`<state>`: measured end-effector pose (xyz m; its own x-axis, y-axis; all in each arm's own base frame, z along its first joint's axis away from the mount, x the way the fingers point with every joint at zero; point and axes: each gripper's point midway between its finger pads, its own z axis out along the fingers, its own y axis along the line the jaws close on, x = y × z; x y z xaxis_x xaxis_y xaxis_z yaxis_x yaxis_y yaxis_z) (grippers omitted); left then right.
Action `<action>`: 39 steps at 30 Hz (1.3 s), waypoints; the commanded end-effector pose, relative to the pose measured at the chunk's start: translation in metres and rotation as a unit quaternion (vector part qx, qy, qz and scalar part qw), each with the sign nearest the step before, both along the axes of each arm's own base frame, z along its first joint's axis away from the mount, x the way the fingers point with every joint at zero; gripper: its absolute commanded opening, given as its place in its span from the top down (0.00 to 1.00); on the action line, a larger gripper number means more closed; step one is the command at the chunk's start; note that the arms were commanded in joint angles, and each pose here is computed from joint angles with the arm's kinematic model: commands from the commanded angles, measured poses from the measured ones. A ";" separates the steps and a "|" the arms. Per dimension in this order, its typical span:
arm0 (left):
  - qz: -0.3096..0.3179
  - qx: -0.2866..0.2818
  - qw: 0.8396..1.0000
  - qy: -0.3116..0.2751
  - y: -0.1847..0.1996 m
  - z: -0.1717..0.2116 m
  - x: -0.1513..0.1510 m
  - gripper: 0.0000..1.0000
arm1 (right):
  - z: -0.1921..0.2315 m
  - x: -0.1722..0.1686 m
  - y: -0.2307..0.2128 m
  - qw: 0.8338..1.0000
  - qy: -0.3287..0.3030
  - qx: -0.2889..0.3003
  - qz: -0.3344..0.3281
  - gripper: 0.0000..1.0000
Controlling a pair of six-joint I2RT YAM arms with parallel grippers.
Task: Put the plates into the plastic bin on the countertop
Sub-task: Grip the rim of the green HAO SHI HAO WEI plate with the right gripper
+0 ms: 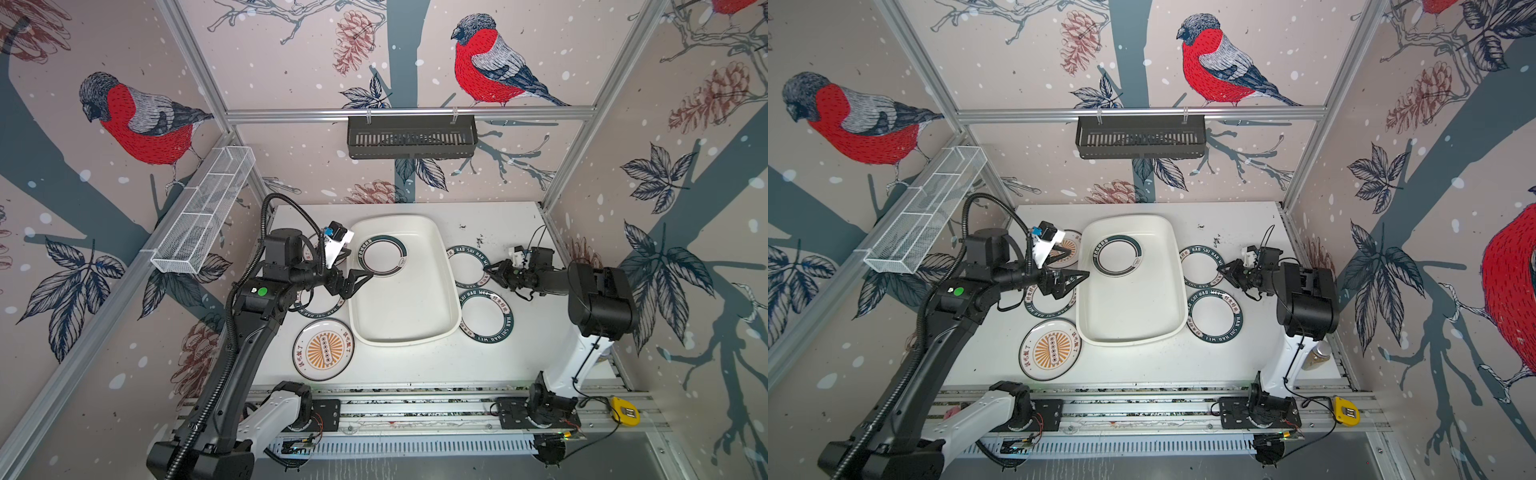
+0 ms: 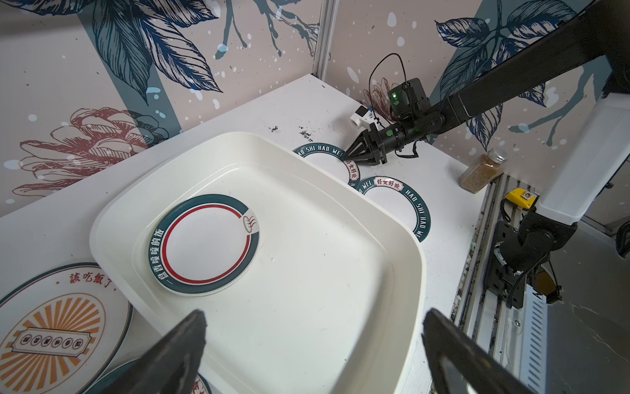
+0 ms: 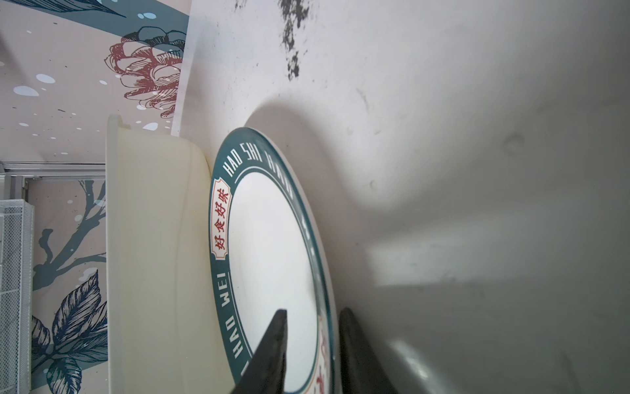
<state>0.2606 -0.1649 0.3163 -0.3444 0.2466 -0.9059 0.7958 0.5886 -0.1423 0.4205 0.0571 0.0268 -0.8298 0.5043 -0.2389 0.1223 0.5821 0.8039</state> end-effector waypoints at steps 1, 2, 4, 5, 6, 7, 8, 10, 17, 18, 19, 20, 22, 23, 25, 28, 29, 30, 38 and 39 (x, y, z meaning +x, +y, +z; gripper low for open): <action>-0.006 -0.003 1.000 -0.004 -0.001 0.002 -0.002 0.02 | -0.022 -0.009 -0.007 0.998 0.050 -0.020 -0.021 0.72; -0.007 -0.004 1.000 -0.004 -0.001 0.002 -0.002 0.02 | -0.024 -0.009 -0.007 0.998 0.051 -0.021 -0.020 0.71; -0.006 -0.003 1.000 -0.003 -0.001 0.002 -0.002 0.02 | -0.025 -0.009 -0.008 0.998 0.053 -0.023 -0.021 0.72; -0.006 -0.003 1.000 -0.003 -0.001 0.002 -0.002 0.02 | -0.026 -0.009 -0.008 0.998 0.054 -0.023 -0.020 0.72; -0.006 -0.003 1.000 -0.003 -0.001 0.002 -0.002 0.02 | -0.026 -0.009 -0.008 0.998 0.054 -0.024 -0.020 0.73; -0.006 -0.004 1.000 -0.004 -0.001 0.002 -0.003 0.02 | -0.027 -0.008 -0.008 0.998 0.055 -0.026 -0.020 0.74; -0.006 -0.003 1.000 -0.004 -0.001 0.002 -0.002 0.02 | -0.027 -0.008 -0.008 0.998 0.056 -0.027 -0.019 0.74; -0.006 -0.004 1.000 -0.005 -0.001 0.002 -0.003 0.02 | -0.027 -0.007 -0.009 0.998 0.056 -0.029 -0.019 0.76; -0.006 -0.004 1.000 -0.005 -0.001 0.002 -0.003 0.02 | -0.027 -0.006 -0.012 0.998 0.056 -0.034 -0.024 0.83; -0.006 -0.004 1.000 -0.005 -0.001 0.002 -0.004 0.02 | -0.028 -0.007 -0.012 0.997 0.057 -0.034 -0.024 0.84; -0.006 -0.004 1.000 -0.005 -0.001 0.002 -0.004 0.02 | -0.028 -0.006 -0.013 0.998 0.057 -0.033 -0.025 0.86; -0.006 -0.004 1.000 -0.005 -0.001 0.002 -0.003 0.02 | -0.027 -0.005 -0.013 0.998 0.057 -0.033 -0.026 0.87; -0.006 -0.004 1.000 -0.006 -0.001 0.002 -0.004 0.02 | -0.027 -0.005 -0.014 0.997 0.057 -0.033 -0.028 0.89; -0.006 -0.004 1.000 -0.005 -0.001 0.001 -0.003 0.02 | -0.027 -0.005 -0.015 0.997 0.055 -0.032 -0.030 0.90; -0.006 -0.005 1.000 -0.004 -0.001 0.001 -0.003 0.02 | -0.027 -0.005 -0.016 0.997 0.055 -0.032 -0.033 0.92; -0.007 -0.005 1.000 -0.006 -0.001 0.003 -0.004 0.02 | -0.025 -0.005 -0.018 0.998 0.054 -0.029 -0.035 0.94; -0.007 -0.006 1.000 -0.005 -0.001 0.003 -0.003 0.02 | -0.025 -0.004 -0.019 0.998 0.053 -0.028 -0.036 0.95; -0.006 -0.006 1.000 -0.006 -0.001 0.003 -0.003 0.02 | -0.024 -0.004 -0.019 0.998 0.051 -0.027 -0.037 0.96; -0.007 -0.006 1.000 -0.004 -0.001 0.003 -0.003 0.02 | -0.006 0.005 -0.025 0.998 0.029 -0.010 -0.049 0.98; -0.007 -0.005 1.000 -0.004 -0.001 0.003 -0.002 0.02 | -0.003 0.006 -0.027 0.998 0.024 -0.009 -0.051 0.98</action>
